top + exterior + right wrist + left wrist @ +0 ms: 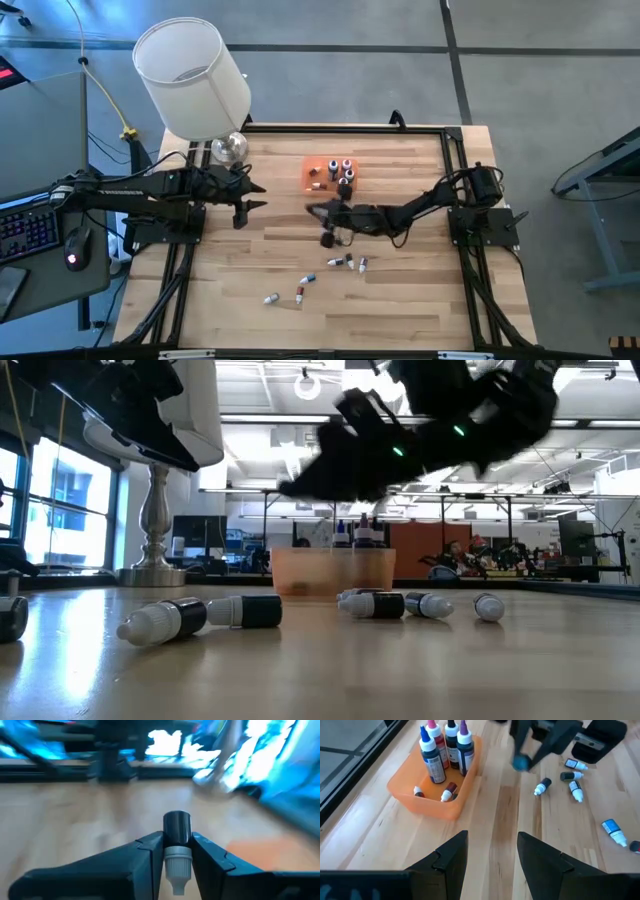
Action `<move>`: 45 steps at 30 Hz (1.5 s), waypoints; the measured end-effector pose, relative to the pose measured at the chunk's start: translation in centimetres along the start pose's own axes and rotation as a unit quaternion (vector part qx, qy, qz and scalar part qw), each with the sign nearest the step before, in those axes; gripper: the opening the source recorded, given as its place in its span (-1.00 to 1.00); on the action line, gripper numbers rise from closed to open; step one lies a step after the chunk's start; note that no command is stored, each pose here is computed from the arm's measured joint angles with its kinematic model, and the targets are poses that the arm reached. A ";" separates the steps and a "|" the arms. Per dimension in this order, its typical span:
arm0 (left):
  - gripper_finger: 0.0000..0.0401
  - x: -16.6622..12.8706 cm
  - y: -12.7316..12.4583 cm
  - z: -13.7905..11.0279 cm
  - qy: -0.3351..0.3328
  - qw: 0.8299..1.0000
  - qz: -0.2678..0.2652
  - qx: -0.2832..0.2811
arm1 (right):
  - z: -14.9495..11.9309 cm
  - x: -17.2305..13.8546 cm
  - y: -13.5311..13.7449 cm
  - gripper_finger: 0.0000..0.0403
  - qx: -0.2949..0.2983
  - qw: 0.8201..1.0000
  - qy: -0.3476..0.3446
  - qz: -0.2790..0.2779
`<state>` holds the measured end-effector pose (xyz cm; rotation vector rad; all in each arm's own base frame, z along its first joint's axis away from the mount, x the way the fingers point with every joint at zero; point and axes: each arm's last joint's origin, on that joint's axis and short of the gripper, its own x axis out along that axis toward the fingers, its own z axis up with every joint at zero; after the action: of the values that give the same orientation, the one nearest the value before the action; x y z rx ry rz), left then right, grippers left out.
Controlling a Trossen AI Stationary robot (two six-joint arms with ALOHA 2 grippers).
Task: Pick & Place food coloring
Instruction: Put the small black food coloring bottle into the bin, then put the small purple food coloring bottle into the bin
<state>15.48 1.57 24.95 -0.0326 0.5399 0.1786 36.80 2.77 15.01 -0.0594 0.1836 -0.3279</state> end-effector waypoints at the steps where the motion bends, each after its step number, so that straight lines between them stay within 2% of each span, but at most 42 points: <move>1: -0.16 0.0 0.0 0.1 -0.004 1.000 0.002 0.000 | 1.0 0.6 0.2 -0.58 -0.031 0.999 0.002 -0.016; 3: -0.16 0.0 0.0 0.3 -0.014 1.000 0.002 -0.001 | 2.9 2.1 0.3 -0.58 -0.092 0.995 0.030 -0.030; 5: -0.16 0.0 0.0 0.5 -0.025 1.000 0.002 -0.002 | 4.5 3.4 -0.2 -0.60 -0.119 0.987 0.088 -0.068; 9: -0.16 0.0 0.0 0.4 -0.021 1.000 -0.001 -0.002 | 6.4 4.9 -2.7 -0.62 -0.094 0.961 0.202 -0.166; 11: -0.16 0.0 0.0 0.4 -0.020 1.000 -0.001 -0.001 | 6.7 5.5 -4.0 -0.62 -0.061 0.955 0.233 -0.173; 16: -0.16 0.1 0.0 0.3 -0.013 1.000 -0.001 0.000 | 5.0 6.6 -5.8 -0.55 -0.012 0.955 0.273 -0.117; 20: -0.16 0.1 0.0 0.2 -0.011 1.000 -0.003 -0.001 | 2.9 7.1 -6.3 -0.54 -0.010 0.948 0.298 -0.111; 25: -0.16 0.1 0.0 0.2 -0.011 1.000 -0.005 0.000 | 2.6 7.4 -6.4 -0.49 -0.013 0.950 0.299 -0.085; 32: -0.16 0.1 0.0 0.2 -0.011 1.000 -0.005 0.000 | 3.2 7.6 -6.1 -0.34 -0.034 0.954 0.287 -0.084; 35: -0.16 0.1 0.0 0.2 -0.010 1.000 -0.005 0.000 | 4.4 7.4 -5.0 -0.29 -0.028 0.958 0.280 -0.045; 39: -0.16 0.1 0.0 0.1 -0.006 1.000 -0.005 0.000 | 6.5 6.1 -1.9 -0.25 -0.004 0.963 0.269 0.028; 45: -0.16 0.1 -0.1 0.0 0.002 1.000 -0.014 -0.004 | 6.1 3.0 3.4 -0.24 -0.041 0.941 0.327 0.076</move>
<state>15.57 1.50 24.91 -0.0480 0.5419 0.1538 41.79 5.20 20.15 -0.0152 0.8588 -0.1745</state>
